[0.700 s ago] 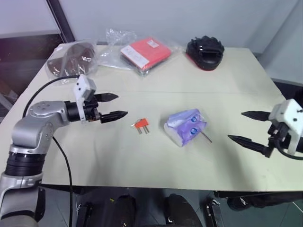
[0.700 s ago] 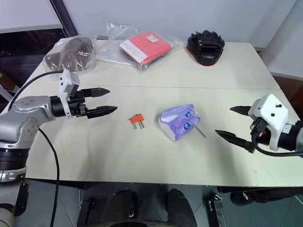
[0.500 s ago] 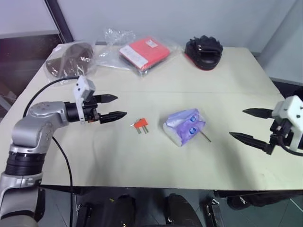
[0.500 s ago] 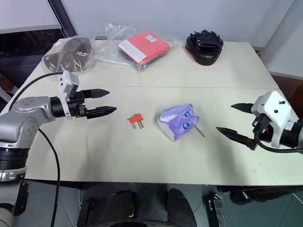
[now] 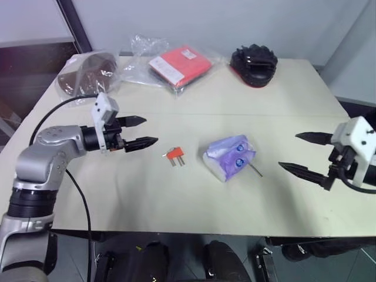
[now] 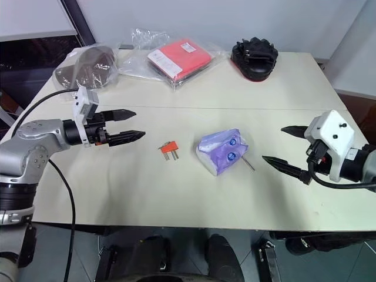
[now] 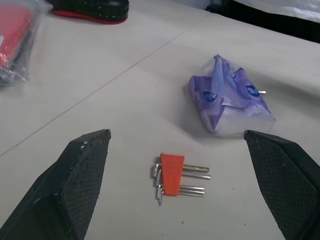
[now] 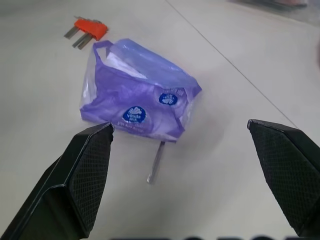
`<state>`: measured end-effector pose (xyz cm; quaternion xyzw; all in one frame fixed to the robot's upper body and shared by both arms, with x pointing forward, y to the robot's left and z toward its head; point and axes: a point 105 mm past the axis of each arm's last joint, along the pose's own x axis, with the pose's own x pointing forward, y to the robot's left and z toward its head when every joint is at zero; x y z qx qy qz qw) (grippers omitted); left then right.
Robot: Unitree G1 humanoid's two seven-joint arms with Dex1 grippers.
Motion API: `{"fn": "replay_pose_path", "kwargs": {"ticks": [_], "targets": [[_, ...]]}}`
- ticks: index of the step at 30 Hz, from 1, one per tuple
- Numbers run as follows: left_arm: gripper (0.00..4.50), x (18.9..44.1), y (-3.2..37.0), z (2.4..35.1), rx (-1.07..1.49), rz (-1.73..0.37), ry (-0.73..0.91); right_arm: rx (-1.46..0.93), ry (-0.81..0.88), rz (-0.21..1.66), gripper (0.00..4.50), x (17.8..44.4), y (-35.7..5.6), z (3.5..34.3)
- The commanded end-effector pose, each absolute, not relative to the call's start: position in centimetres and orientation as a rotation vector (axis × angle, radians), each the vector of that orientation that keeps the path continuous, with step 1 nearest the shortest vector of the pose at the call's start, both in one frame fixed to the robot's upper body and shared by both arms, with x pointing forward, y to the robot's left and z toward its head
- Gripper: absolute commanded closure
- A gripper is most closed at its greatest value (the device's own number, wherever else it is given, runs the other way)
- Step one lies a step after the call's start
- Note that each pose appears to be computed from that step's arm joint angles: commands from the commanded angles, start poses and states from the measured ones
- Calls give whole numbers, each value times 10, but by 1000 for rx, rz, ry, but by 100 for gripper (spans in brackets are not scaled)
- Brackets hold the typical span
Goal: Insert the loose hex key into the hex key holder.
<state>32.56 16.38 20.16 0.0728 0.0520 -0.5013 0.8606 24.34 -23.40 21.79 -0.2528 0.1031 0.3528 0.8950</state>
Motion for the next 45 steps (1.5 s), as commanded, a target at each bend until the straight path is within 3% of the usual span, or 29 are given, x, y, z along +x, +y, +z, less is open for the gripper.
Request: {"fn": "replay_pose_path", "kwargs": {"ticks": [1,7,15,29,39,42,45], "targets": [[3,325,163,214,187,-1045,57,-542,174,742,0,242,-226,226],[3,324,163,210,177,-1043,66,-505,149,787,0,243,-205,221],[3,323,157,204,170,-1027,64,-343,112,768,0,258,-157,174],[3,319,161,202,184,-1004,80,-274,186,739,0,268,-128,116],[3,317,163,200,198,-980,88,-504,278,692,0,277,-134,59],[0,316,164,199,199,-975,92,-518,259,674,86,279,-137,59],[0,315,165,198,200,-971,94,-540,228,654,231,281,-140,64]]}}
